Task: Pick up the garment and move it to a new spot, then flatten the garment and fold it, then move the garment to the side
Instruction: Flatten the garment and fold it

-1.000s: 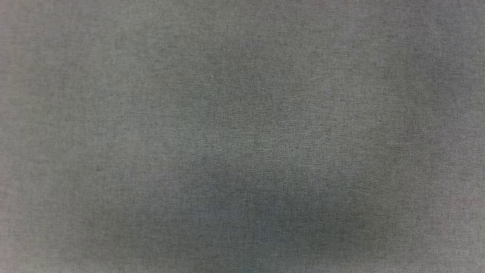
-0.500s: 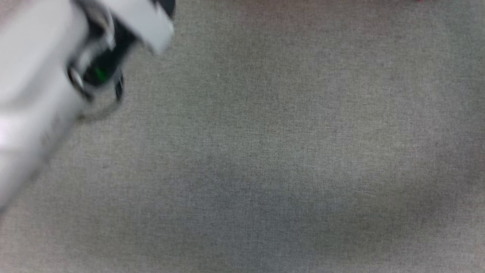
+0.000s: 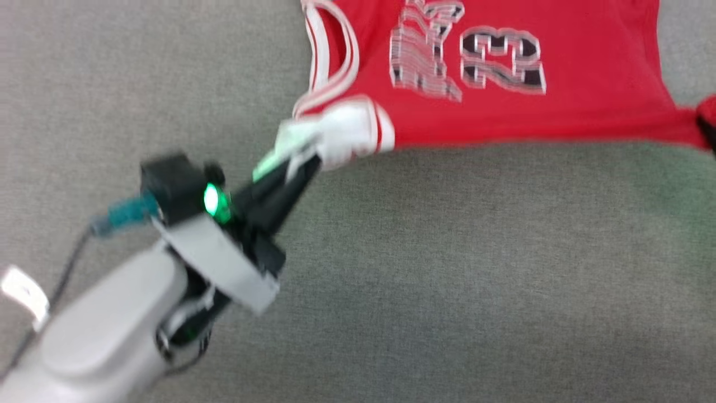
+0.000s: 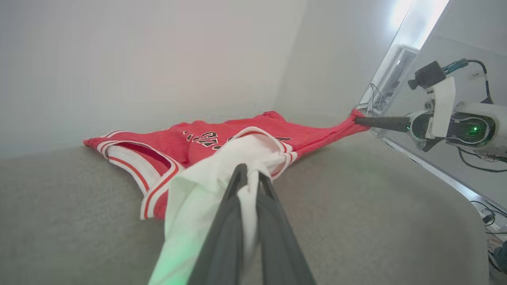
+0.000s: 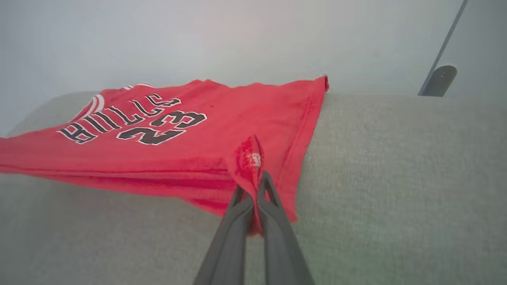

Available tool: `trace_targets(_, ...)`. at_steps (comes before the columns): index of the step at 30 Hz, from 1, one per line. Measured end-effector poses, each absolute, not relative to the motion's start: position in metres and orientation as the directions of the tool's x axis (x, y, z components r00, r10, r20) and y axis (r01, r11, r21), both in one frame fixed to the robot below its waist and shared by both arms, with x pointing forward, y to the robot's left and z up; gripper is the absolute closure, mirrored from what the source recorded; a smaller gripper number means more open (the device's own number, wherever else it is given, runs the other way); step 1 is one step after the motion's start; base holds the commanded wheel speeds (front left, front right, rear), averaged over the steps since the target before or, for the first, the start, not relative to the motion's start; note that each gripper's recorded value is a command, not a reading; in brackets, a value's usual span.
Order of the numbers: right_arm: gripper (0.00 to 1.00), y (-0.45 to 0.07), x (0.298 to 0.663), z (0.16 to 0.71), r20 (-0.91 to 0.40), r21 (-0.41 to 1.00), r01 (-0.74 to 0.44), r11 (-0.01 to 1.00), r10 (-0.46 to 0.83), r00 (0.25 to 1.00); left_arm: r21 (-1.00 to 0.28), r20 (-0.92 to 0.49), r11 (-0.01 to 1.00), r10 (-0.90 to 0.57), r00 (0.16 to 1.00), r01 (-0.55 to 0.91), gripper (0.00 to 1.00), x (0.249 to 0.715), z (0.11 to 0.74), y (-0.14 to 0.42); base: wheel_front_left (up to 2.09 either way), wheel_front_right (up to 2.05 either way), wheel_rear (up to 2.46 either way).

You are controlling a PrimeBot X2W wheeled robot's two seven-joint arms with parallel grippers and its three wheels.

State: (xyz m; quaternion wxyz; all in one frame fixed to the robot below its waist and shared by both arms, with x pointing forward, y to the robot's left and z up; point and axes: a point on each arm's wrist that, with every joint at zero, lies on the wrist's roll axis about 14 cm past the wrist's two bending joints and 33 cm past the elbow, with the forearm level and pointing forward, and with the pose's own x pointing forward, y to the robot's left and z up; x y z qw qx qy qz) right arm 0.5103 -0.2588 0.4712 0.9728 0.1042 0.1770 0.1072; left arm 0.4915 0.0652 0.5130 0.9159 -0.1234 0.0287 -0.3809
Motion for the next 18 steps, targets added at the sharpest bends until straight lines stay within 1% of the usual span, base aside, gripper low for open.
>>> trace_targets(5,1.00,-0.258,0.470,0.475,-0.340,0.249,-0.181,0.951,0.261,0.903,-0.262,0.011,0.685,-0.702,0.712,0.679,1.00,0.451,0.499,0.069,0.00,0.00,0.00)
trace_targets(14,1.00,-0.260,0.392,0.478,-0.433,0.243,-0.137,0.960,0.234,0.871,-0.255,-0.036,0.719,-0.675,0.737,0.647,1.00,0.395,0.486,0.086,0.00,0.00,0.00)
trace_targets(18,1.00,-0.254,0.366,0.481,-0.469,0.251,-0.110,0.962,0.220,0.856,-0.257,-0.065,0.729,-0.668,0.741,0.634,1.00,0.375,0.482,0.089,0.00,0.00,0.00)
